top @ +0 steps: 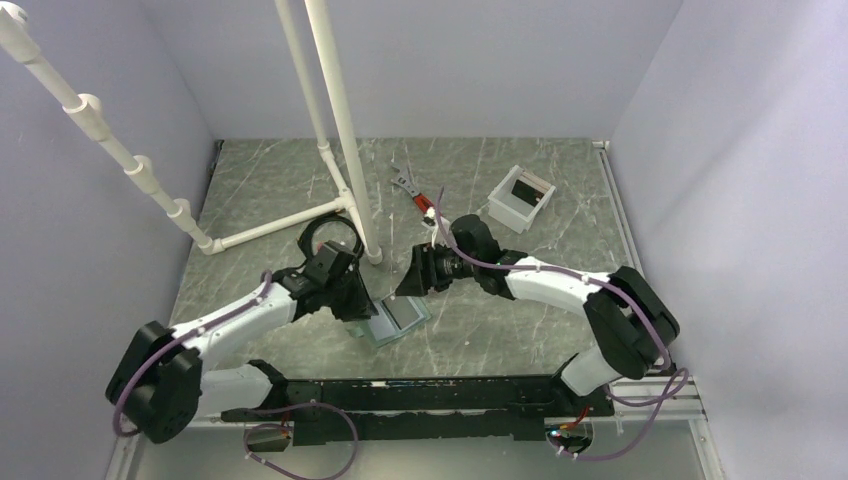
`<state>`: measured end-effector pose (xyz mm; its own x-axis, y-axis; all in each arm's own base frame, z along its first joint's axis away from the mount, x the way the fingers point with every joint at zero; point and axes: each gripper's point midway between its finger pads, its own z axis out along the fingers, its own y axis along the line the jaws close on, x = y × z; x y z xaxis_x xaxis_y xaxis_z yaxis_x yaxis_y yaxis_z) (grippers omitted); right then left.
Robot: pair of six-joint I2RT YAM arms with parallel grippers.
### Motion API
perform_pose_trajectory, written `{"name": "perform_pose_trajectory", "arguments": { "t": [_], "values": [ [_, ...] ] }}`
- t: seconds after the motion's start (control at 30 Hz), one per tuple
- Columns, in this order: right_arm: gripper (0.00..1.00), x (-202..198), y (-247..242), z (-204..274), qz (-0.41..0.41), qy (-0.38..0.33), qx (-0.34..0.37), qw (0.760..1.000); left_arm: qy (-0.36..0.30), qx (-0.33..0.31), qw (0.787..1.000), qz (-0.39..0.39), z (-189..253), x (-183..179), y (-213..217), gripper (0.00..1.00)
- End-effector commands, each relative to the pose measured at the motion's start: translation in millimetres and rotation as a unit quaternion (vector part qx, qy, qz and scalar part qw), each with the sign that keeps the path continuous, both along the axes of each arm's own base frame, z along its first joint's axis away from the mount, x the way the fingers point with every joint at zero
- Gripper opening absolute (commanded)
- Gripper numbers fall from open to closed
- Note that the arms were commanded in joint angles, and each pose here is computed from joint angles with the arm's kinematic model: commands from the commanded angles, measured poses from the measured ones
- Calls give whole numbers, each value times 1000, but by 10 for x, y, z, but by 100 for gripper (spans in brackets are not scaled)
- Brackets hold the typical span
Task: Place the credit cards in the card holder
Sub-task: Open the card holder at the center of the board.
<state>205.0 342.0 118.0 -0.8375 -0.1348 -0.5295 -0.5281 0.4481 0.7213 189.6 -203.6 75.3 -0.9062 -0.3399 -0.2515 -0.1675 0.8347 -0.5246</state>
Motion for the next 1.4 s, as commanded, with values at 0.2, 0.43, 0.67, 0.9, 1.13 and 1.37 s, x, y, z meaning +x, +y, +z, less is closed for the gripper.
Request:
{"name": "perform_pose_trajectory", "arguments": {
  "t": [0.2, 0.43, 0.67, 0.9, 1.13, 1.37],
  "values": [
    [66, 75, -105, -581, -18, 51, -80, 995, 65, 55, 996, 31, -565, -216, 229, 22],
    [64, -74, 53, -559, 5, 67, -62, 996, 86, 34, 994, 54, -800, -374, 262, 20],
    [59, -379, 400, -313, 45, 33, -55, 997, 86, 34, 994, 52, -850, -370, 254, 19],
    [60, -552, 665, -208, 84, 19, -36, 996, 62, 41, 995, 61, -670, -344, 331, 21],
    [63, -454, 527, -346, 67, 4, -72, 995, 28, 51, 996, 75, -343, -406, 513, 39],
    [63, -295, 333, -499, 40, -36, -138, 989, -29, -15, 999, 39, 69, -340, 333, 53]
  ]
}}
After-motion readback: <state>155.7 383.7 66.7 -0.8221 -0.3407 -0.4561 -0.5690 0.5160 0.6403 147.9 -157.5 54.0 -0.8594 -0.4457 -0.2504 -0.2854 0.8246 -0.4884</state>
